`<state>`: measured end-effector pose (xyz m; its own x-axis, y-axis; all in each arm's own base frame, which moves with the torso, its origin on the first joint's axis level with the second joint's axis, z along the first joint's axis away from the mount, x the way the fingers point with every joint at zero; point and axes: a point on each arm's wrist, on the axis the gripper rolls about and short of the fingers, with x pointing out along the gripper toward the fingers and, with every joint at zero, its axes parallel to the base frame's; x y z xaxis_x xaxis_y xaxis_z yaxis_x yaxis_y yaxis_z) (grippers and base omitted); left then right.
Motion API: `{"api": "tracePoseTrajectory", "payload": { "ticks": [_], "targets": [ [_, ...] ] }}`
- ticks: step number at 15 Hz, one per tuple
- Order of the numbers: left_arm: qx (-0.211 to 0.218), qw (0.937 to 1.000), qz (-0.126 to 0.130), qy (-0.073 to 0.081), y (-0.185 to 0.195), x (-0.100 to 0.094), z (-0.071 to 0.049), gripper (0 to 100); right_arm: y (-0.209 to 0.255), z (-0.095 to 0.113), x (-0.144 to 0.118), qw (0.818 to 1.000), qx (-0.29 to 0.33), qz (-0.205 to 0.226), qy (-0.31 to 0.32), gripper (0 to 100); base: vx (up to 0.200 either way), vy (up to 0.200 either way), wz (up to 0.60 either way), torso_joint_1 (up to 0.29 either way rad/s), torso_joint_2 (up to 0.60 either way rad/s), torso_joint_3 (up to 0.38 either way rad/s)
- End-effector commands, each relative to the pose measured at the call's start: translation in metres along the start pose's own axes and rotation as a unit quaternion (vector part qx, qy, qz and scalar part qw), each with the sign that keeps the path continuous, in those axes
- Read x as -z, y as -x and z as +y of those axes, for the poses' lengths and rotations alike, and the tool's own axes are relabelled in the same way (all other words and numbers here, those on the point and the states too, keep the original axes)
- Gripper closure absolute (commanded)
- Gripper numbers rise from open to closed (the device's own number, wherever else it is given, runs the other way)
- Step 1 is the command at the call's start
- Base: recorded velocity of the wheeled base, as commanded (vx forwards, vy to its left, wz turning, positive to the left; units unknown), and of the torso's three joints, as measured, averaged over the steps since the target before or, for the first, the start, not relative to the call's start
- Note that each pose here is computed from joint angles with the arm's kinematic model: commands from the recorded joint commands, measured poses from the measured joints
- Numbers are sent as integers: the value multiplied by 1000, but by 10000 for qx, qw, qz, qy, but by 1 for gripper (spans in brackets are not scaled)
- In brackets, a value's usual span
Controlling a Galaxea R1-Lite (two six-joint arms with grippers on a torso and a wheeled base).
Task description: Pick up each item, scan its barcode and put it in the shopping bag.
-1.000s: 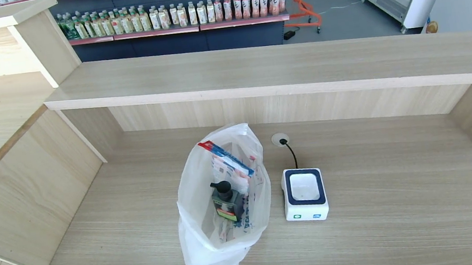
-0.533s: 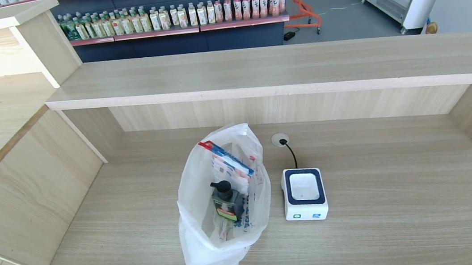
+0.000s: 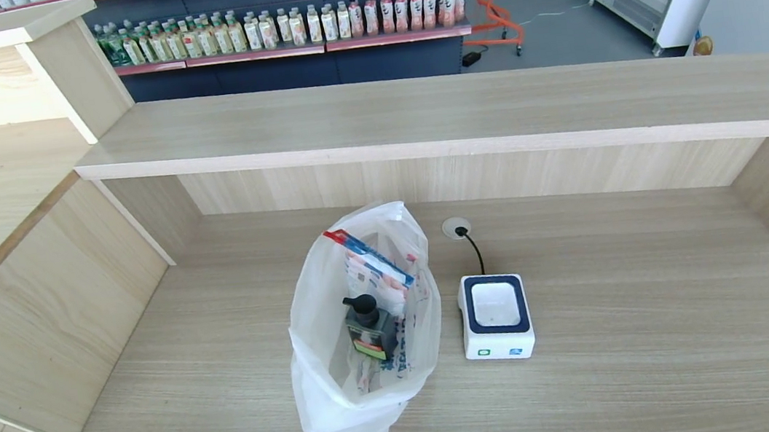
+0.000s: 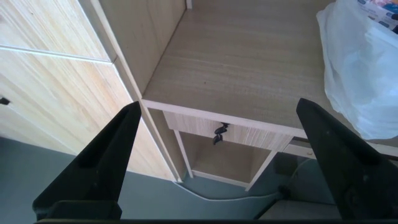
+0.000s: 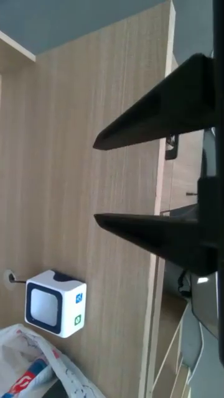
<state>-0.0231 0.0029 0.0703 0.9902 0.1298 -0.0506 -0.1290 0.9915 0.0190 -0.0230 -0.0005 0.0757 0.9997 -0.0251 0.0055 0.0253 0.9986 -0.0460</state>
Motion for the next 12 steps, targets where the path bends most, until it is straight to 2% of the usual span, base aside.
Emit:
{"api": "tracePoseTrajectory", "payload": {
  "ticks": [1, 3, 5, 8, 12],
  "targets": [
    [-1, 10000, -2, 1, 0, 0, 0, 0, 0, 0, 0, 10000, -3, 12, -39, 100, 0, 0, 0, 0, 0, 0],
    [-1, 10000, -2, 24, 0, 0, 0, 0, 0, 0, 0, 10000, -3, 12, -54, 100, 0, 0, 0, 0, 0, 0],
    [-1, 10000, -2, -22, 0, 0, 0, 0, 0, 0, 0, 10000, -3, 12, -54, 100, 0, 0, 0, 0, 0, 0],
    [-1, 10000, -2, -30, 0, 0, 0, 0, 0, 0, 0, 10000, -3, 12, -54, 100, 0, -200, 0, 4, 4, 6],
    [-1, 10000, -2, 1, 0, 0, 0, 0, 0, 0, 0, 10000, 4, 13, -54, 100, 0, 0, 0, 0, 0, 0]
  ]
}}
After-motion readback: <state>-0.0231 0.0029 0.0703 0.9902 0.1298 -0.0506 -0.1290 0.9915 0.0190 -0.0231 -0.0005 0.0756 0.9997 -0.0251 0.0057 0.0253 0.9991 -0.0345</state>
